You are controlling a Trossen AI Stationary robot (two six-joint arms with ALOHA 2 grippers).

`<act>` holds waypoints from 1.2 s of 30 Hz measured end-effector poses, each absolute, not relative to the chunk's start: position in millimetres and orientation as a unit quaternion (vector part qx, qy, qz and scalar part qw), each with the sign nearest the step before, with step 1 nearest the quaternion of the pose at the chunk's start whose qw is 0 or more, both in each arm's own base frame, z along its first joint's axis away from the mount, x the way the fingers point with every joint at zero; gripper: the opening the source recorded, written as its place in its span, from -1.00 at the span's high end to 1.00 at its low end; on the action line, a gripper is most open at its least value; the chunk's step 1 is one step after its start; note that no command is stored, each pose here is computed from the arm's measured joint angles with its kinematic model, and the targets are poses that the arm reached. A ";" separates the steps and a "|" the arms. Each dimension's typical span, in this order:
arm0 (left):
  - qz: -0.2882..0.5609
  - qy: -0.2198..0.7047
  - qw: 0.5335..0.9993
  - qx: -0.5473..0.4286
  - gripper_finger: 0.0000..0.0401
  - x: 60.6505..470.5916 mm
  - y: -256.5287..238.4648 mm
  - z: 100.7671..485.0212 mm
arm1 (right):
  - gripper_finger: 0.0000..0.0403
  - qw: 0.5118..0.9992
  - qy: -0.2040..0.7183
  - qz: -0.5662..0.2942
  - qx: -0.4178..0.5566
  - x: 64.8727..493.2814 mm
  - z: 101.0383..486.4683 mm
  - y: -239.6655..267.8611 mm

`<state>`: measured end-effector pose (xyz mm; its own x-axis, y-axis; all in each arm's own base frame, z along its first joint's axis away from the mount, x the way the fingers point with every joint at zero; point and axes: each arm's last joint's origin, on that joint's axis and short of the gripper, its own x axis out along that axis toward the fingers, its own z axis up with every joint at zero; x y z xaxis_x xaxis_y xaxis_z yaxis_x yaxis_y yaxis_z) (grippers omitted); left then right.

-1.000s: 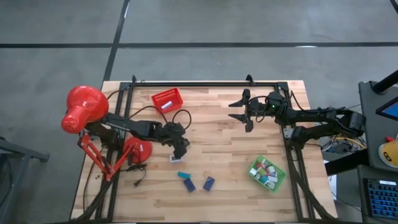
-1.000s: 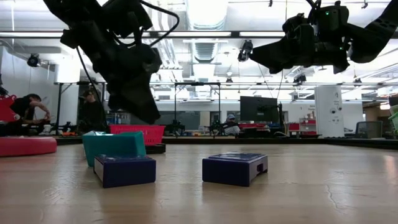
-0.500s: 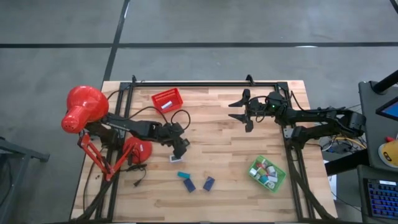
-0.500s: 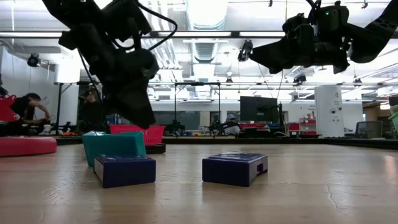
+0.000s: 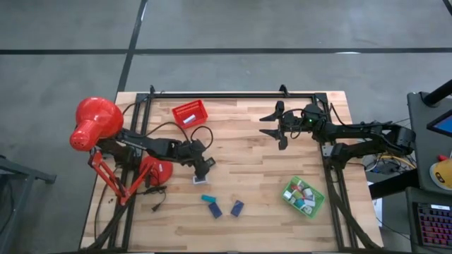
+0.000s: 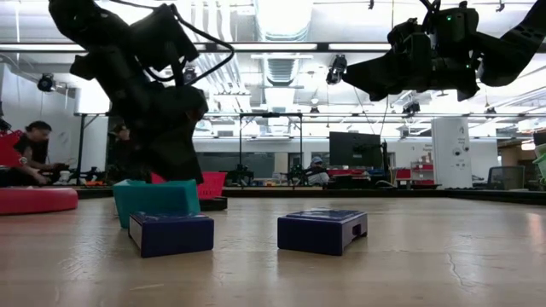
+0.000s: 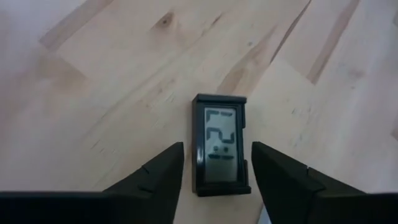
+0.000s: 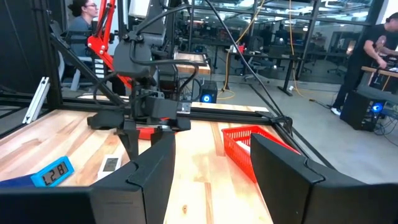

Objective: Pick & Place Office items
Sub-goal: Put the black digital clock into the red bin

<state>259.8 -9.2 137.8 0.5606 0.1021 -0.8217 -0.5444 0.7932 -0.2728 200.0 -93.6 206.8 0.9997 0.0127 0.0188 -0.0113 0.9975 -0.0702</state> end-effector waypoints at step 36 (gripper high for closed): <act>0.168 0.448 0.844 -0.243 -0.06 267.4 -10.5 119.5 | -0.01 0.999 -0.010 0.006 -0.035 200.0 206.8 -93.5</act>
